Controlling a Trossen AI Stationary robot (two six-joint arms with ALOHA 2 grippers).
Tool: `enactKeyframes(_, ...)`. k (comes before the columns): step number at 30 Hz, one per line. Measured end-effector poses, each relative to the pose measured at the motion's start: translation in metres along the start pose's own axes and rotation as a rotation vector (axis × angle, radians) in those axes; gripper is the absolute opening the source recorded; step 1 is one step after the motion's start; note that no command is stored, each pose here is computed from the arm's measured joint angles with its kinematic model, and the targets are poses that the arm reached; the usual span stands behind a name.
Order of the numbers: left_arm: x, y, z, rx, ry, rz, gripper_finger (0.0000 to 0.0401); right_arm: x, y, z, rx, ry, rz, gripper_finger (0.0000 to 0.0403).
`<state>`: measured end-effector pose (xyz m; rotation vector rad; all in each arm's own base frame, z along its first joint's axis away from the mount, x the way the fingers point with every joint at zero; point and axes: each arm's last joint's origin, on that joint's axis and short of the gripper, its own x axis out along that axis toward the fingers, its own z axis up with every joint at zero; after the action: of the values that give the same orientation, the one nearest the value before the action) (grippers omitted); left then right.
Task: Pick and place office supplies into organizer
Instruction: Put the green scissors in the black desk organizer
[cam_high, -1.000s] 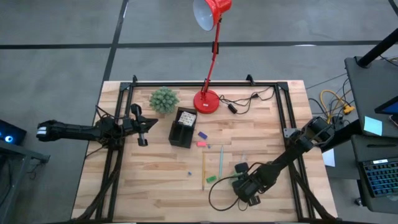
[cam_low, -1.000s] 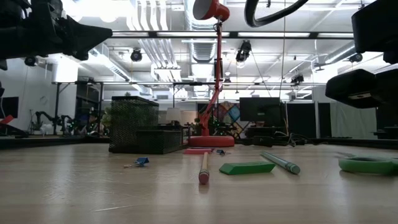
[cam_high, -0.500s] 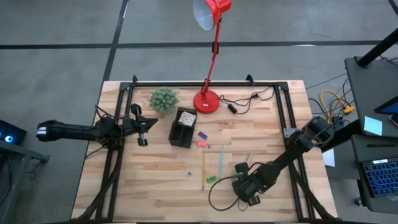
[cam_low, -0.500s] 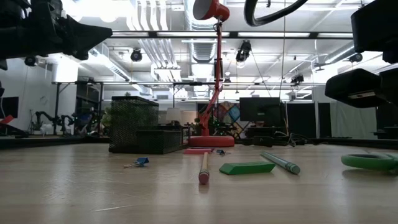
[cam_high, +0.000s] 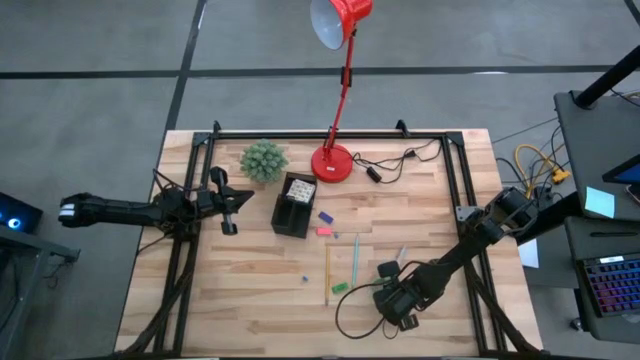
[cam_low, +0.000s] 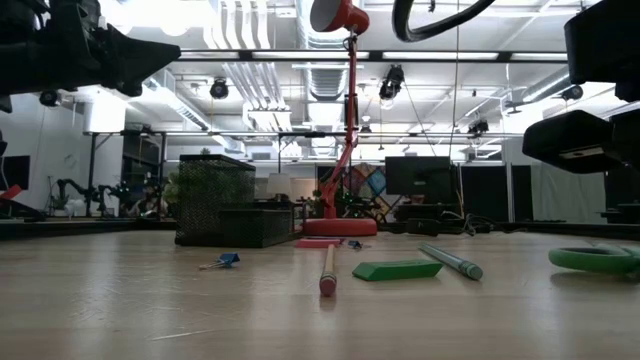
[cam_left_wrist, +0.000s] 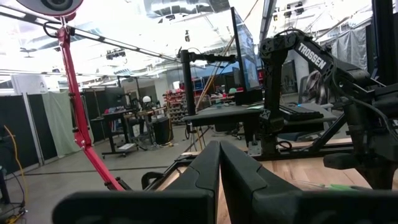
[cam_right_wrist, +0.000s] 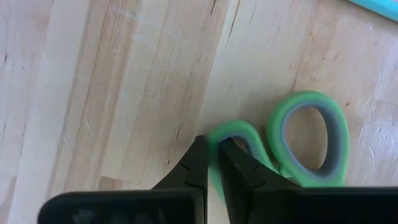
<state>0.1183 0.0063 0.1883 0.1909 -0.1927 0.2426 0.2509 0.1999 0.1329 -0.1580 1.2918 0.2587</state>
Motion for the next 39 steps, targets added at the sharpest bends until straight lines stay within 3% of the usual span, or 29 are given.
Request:
enactKeyframes(23, 0.000, 0.000, 0.000, 0.000, 0.002, -0.001, 0.0000, -0.013, -0.002, 0.004, 0.007, -0.075, -0.031, 0.0015)
enactKeyframes(39, 0.000, 0.000, 0.000, 0.000, 0.001, -0.001, 0.0000, -0.043, -0.003, 0.016, 0.050, -0.296, -0.100, 0.0015)
